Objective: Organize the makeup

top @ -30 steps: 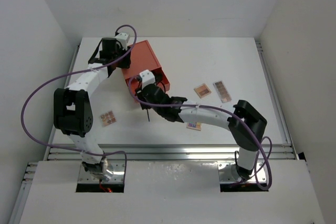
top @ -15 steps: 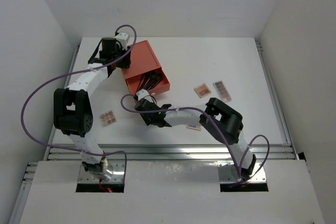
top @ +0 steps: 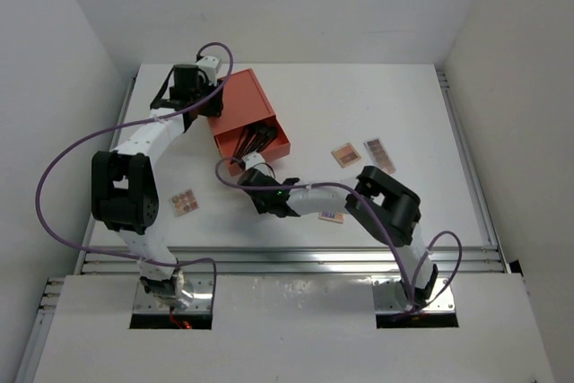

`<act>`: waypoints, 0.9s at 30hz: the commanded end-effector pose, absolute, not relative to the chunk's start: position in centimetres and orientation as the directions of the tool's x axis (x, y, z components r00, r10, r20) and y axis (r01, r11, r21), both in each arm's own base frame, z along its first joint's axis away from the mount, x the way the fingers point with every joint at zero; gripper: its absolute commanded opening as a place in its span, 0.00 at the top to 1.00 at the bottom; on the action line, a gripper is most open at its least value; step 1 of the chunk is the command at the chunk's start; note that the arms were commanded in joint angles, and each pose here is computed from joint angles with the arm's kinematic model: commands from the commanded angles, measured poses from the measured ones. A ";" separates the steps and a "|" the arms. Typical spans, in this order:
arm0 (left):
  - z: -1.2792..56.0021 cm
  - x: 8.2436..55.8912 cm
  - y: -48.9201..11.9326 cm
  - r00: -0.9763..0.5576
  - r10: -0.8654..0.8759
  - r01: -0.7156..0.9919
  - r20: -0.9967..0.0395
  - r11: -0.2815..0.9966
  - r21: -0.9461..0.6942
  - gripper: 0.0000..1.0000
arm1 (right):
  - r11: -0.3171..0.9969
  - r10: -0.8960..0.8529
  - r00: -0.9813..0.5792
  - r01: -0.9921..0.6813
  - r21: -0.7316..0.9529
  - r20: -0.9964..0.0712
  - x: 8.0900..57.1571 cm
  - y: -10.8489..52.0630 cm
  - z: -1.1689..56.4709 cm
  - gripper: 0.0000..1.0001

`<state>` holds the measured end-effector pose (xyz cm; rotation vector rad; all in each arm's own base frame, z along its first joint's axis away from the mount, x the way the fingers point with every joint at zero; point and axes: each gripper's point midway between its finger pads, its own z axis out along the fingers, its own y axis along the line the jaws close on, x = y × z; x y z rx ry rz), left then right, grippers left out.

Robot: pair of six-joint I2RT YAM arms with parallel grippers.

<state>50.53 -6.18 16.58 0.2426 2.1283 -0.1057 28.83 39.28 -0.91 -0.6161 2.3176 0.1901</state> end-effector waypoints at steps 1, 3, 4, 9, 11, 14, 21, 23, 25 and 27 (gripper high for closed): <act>11.5 47.5 -3.7 -0.694 0.121 0.163 -0.710 0.987 0.009 0.51 | 0.877 -0.441 -0.714 -0.473 -0.090 -0.544 24.6 33.0 -2.6 1.00; 11.5 47.4 -3.9 -0.693 0.121 0.169 -0.710 0.986 0.003 0.51 | 0.856 -0.475 -0.704 -0.509 -0.092 -0.528 22.9 31.0 -1.8 1.00; 11.5 47.4 -3.9 -0.695 0.112 0.163 -0.710 0.987 -0.003 0.51 | 0.833 -0.515 -0.702 -0.546 -0.093 -0.492 21.5 30.1 -2.4 1.00; 11.1 47.4 -4.1 -0.701 0.113 0.170 -0.704 0.985 -0.012 0.51 | 0.748 -0.635 -0.666 -0.656 -0.099 -0.390 18.4 28.0 -3.1 0.82; 11.1 47.4 -4.1 -0.701 0.113 0.170 -0.704 0.985 -0.012 0.51 | 0.749 -0.634 -0.669 -0.656 -0.093 -0.388 18.9 28.5 -2.9 0.77; 11.5 47.6 -4.1 -0.695 0.112 0.171 -0.711 0.985 -0.011 0.51 | 0.746 -0.642 -0.667 -0.657 -0.108 -0.377 20.0 28.8 -3.3 0.72; 11.5 47.6 -4.1 -0.694 0.112 0.171 -0.711 0.985 -0.011 0.51 | 0.727 -0.641 -0.648 -0.684 -0.056 -0.411 22.1 31.9 -3.6 0.69; 11.5 47.6 -4.1 -0.694 0.112 0.171 -0.711 0.985 -0.011 0.51 | 0.734 -0.630 -0.654 -0.677 -0.047 -0.418 22.9 32.7 -3.6 0.69; 11.3 47.5 -4.0 -0.701 0.113 0.164 -0.704 0.986 -0.006 0.51 | 0.759 -0.602 -0.685 -0.651 -0.026 -0.412 23.0 32.6 -3.8 0.69; 11.7 47.5 -4.0 -0.695 0.112 0.164 -0.710 0.986 -0.005 0.51 | 0.788 -0.569 -0.717 -0.616 -0.015 -0.402 23.2 31.8 -4.3 0.74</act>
